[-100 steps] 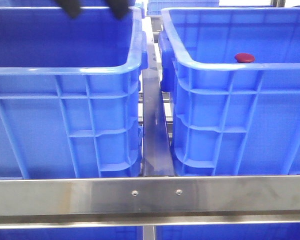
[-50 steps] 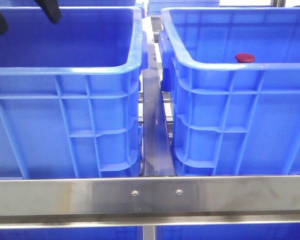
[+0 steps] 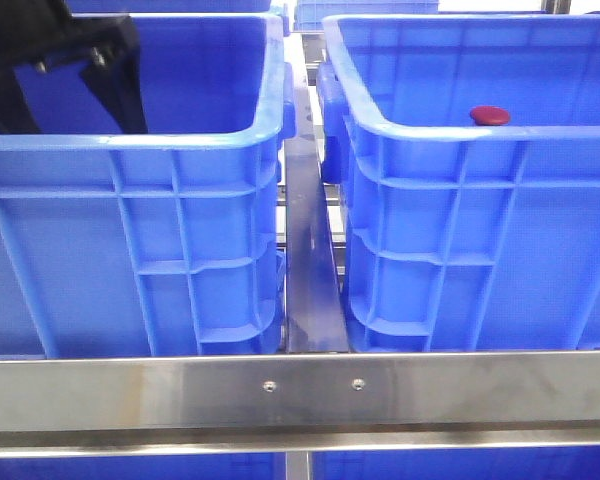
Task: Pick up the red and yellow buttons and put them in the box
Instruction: 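Grasp a yellow button with the left gripper and lift it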
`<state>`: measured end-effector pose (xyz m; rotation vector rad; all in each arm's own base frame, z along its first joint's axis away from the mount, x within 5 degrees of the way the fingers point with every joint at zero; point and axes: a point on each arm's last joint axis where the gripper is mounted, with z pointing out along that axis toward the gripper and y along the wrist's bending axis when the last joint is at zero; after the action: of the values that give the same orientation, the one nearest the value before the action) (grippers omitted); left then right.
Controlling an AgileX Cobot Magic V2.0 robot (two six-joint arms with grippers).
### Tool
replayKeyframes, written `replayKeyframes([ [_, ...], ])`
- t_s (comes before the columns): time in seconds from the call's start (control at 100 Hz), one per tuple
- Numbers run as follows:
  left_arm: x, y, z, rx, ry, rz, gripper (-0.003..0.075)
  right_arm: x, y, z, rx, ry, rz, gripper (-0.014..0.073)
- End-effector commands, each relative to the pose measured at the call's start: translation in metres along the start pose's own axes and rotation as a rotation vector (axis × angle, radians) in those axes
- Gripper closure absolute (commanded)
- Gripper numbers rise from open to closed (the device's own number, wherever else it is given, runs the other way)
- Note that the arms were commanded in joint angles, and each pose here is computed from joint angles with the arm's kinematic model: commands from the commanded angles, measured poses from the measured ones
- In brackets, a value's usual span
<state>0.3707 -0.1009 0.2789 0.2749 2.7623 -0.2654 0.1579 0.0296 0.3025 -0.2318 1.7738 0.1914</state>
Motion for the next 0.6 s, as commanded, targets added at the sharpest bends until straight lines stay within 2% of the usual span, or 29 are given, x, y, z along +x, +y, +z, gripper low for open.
replayKeyframes([
  [0.0, -0.010, -0.003, -0.018, 0.014, -0.099, -0.010, 0.0049, -0.010, -0.001, -0.003, 0.012, -0.037, -0.006, 0.0664],
  [0.21, -0.012, 0.000, 0.006, 0.009, -0.062, -0.018, 0.0049, -0.010, -0.001, -0.003, 0.011, -0.036, -0.006, 0.0664],
  [0.46, -0.015, 0.002, 0.017, 0.007, -0.062, -0.022, 0.0050, -0.010, -0.001, -0.003, 0.011, -0.036, -0.006, 0.0664],
  [0.53, -0.014, 0.002, 0.018, 0.007, -0.057, -0.022, 0.0071, -0.010, -0.001, -0.003, 0.011, -0.036, -0.006, 0.0664],
  [0.59, -0.015, 0.002, 0.018, 0.006, -0.059, -0.022, 0.0119, -0.010, -0.001, -0.003, 0.011, -0.036, -0.006, 0.0664],
])
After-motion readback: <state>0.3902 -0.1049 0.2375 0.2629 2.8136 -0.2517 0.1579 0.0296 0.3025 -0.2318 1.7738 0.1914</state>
